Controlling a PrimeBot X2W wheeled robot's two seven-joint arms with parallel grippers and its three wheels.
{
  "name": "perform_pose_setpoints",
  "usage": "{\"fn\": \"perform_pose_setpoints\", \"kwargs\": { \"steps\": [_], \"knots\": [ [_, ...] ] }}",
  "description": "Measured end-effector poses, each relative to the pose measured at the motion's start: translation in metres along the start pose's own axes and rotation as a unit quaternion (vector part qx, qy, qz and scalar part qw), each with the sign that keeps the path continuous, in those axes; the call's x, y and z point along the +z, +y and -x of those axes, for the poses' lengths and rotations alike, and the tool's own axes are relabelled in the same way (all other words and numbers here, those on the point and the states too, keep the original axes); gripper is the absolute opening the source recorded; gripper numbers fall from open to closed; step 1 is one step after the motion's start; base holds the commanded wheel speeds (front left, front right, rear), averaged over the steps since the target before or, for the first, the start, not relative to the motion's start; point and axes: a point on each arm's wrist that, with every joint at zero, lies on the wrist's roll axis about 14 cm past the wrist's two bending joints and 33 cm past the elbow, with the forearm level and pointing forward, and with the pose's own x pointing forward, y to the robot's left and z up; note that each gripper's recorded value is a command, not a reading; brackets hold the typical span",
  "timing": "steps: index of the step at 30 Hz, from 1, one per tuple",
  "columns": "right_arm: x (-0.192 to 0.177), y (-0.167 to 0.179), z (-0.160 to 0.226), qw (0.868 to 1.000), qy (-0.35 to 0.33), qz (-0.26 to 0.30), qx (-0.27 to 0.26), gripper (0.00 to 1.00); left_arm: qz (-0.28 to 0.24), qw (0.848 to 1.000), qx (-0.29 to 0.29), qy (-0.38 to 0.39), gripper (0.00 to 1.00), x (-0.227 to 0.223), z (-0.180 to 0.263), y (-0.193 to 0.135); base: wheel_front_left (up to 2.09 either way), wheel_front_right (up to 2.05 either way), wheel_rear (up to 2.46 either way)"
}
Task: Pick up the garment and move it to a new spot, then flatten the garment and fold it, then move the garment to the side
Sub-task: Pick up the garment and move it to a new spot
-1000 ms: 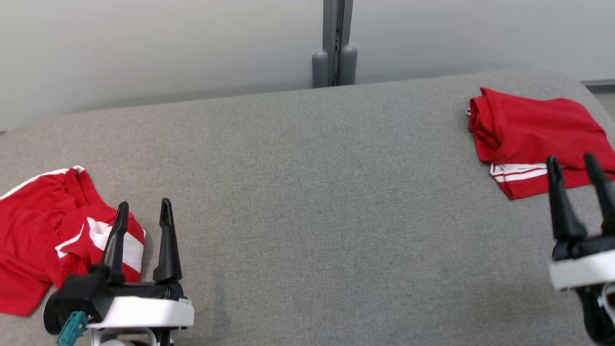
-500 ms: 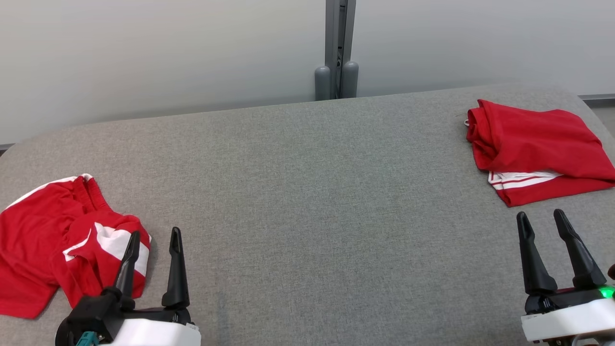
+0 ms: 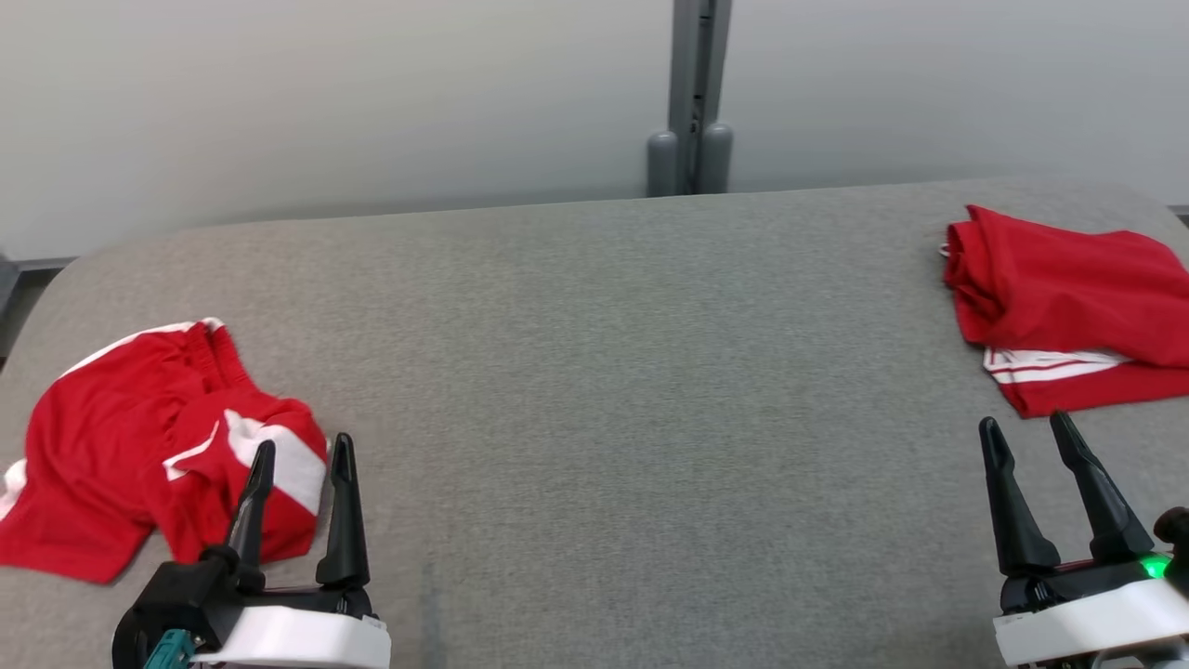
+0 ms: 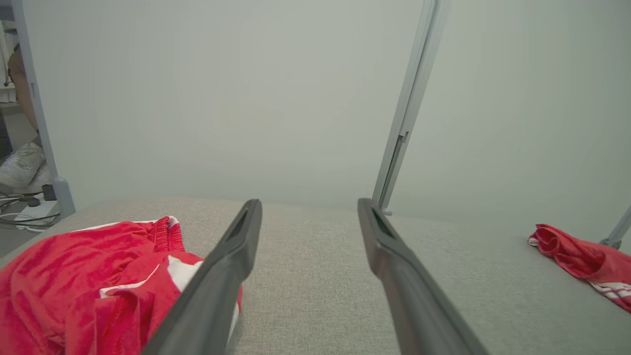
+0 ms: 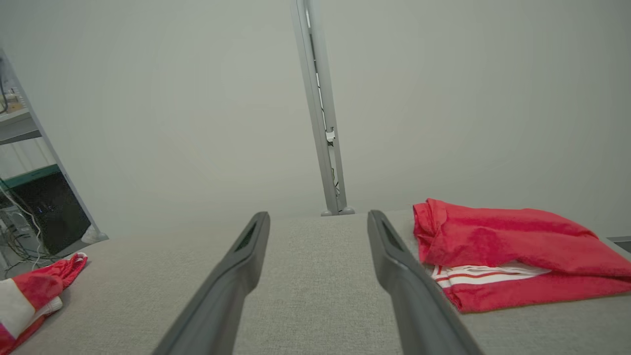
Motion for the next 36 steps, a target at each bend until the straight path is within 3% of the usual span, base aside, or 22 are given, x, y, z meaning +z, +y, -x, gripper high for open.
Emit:
{"fn": "perform_pose_setpoints", "kwargs": {
  "steps": [10,20,30,36],
  "knots": [
    [-0.015,0.055,-0.031,0.996,0.015,-0.017,0.089,1.0,-0.006,0.997,0.078,-0.022,1.0,0.018,0.026,0.049,0.0,0.0,0.0],
    [-0.031,0.129,-0.053,0.98,0.033,-0.04,0.193,1.0,-0.013,0.986,0.163,-0.037,1.0,0.03,0.07,0.098,0.0,0.0,0.0],
    [-0.039,0.144,-0.055,0.975,0.043,-0.049,0.214,1.0,-0.009,0.985,0.168,-0.032,1.0,0.029,0.071,0.104,0.0,0.0,0.0],
    [-0.038,0.142,-0.055,0.975,0.043,-0.051,0.21,1.0,0.02,0.988,0.138,0.068,1.0,0.011,0.035,0.104,0.0,0.0,0.0]
  ]
}}
